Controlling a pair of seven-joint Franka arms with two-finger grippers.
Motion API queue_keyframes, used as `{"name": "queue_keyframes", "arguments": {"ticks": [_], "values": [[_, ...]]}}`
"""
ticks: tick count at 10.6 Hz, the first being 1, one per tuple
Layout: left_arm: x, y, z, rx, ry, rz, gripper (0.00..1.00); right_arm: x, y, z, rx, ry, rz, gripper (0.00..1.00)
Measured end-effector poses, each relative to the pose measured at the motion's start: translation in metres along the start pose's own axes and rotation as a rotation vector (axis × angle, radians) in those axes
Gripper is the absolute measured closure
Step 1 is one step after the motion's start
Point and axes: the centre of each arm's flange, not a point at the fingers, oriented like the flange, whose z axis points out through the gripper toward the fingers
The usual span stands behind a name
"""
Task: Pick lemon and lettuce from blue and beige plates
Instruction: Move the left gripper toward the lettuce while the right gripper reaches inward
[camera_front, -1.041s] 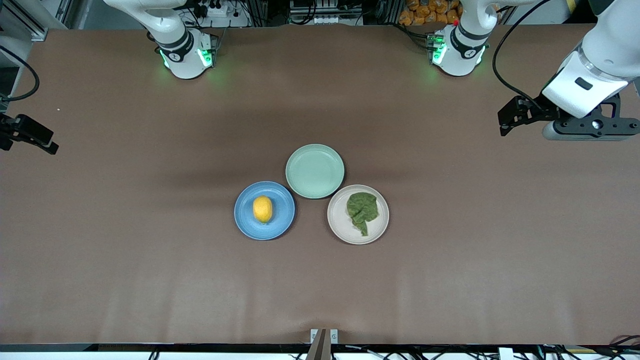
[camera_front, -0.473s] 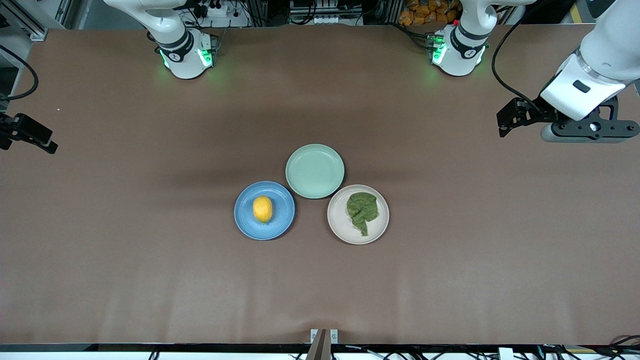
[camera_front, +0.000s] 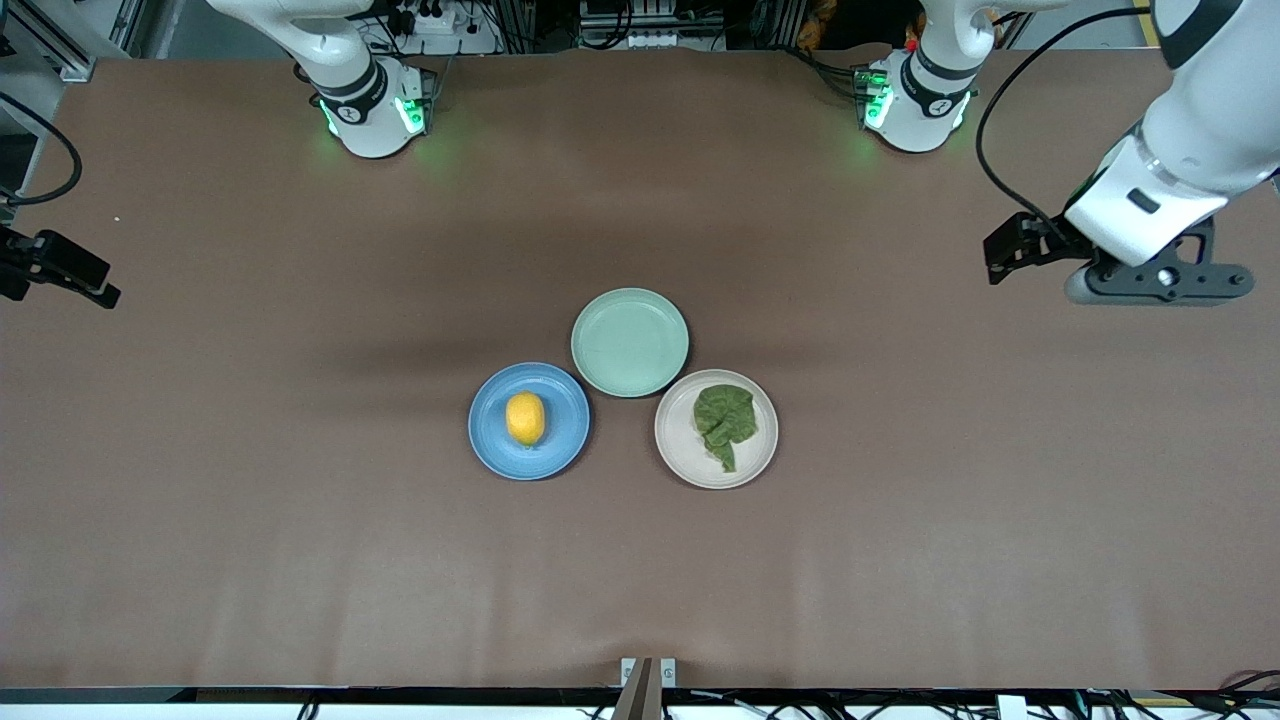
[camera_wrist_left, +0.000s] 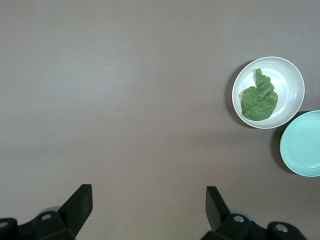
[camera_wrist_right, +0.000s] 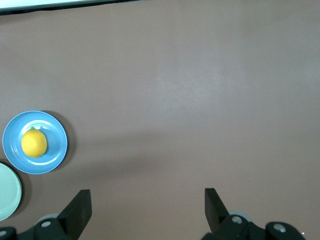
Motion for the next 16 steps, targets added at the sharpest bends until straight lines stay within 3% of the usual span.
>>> {"name": "queue_keyframes", "arguments": {"ticks": [5,12,16], "values": [[0.018,0.022,0.037,-0.008,-0.029,0.014,0.0,-0.001,0.002,-0.003,0.0,0.006,0.003,0.0],[0.067,0.082,0.197,0.003,-0.146,-0.061,0.0,-0.001,0.002,-0.003,0.0,0.006,0.003,0.0],[0.08,0.117,0.249,-0.001,-0.146,-0.105,0.0,0.016,-0.003,0.053,-0.009,-0.092,-0.001,0.0]]}}
